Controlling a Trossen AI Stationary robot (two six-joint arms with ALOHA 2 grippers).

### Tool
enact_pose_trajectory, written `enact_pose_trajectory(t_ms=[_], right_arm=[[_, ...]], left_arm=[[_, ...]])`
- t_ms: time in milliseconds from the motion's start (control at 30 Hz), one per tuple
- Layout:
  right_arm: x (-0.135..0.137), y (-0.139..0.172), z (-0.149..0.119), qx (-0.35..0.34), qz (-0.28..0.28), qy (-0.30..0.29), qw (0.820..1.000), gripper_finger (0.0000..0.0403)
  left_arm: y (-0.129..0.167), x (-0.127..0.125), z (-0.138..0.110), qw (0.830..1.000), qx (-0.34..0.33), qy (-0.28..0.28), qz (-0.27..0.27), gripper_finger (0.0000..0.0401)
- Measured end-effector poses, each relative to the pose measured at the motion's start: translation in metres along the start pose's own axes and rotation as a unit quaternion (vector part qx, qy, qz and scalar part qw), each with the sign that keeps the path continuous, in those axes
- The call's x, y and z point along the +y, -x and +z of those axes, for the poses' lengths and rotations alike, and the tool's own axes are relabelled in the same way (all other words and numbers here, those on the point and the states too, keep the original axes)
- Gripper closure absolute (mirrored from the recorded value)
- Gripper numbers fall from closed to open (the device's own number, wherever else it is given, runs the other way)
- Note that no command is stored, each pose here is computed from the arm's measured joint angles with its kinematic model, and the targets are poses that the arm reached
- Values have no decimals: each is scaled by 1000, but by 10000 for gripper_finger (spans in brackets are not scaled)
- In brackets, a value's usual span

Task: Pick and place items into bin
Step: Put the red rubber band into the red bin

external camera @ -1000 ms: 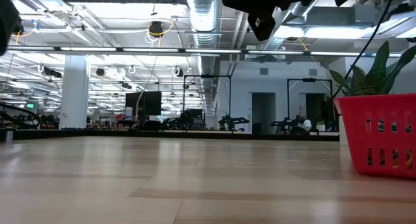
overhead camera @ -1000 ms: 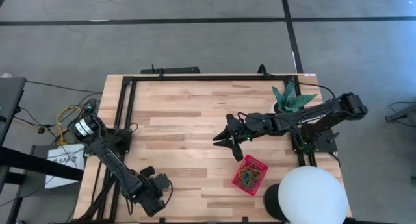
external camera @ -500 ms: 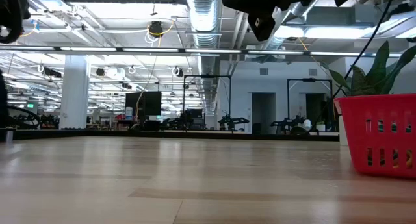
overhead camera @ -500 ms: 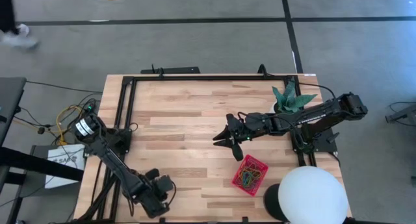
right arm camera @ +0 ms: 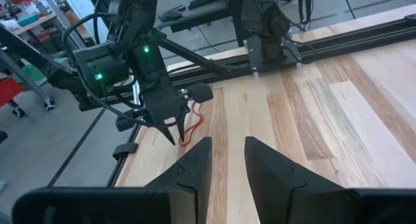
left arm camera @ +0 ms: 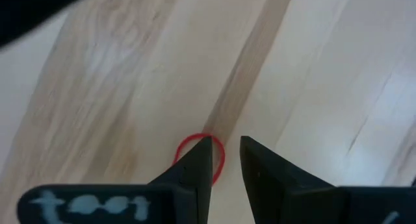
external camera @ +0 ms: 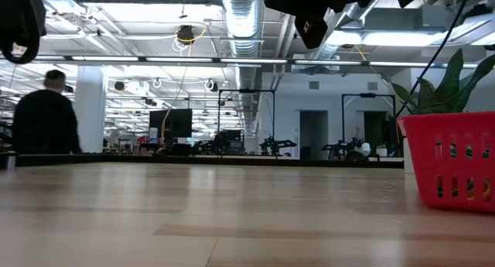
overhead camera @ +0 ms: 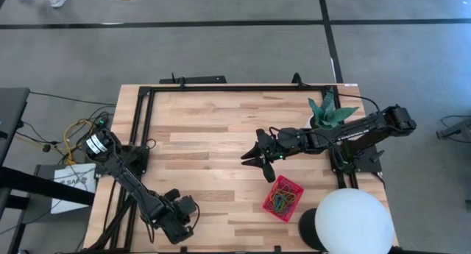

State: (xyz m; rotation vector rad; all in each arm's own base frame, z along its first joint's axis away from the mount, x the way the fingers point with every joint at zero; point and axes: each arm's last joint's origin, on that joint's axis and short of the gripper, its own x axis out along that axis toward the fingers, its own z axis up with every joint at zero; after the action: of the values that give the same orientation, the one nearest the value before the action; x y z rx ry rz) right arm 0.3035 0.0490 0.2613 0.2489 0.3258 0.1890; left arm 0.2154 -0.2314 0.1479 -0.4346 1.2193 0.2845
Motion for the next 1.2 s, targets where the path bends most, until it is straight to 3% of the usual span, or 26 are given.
enact_pose_trajectory(t_ms=[233,667,867,1033,1200], right_arm=[[0,0,0,0,0,0,1000,316],[0,0,0,0,0,0,1000,316],[0,0,0,0,0,0,1000,316],[0,0,0,0,0,0,1000,316],[0,0,0,0,0,0,1000,316]], left_arm=[[-8,8,-5,999,16,36,2,332],[-9,7,-4,999,4,47,-8,332],[-13,9,1,1000,11,24,0,332],[-28,10,4,998,54,12,15,333],[-27,7,6,998,50,-3,42,367]])
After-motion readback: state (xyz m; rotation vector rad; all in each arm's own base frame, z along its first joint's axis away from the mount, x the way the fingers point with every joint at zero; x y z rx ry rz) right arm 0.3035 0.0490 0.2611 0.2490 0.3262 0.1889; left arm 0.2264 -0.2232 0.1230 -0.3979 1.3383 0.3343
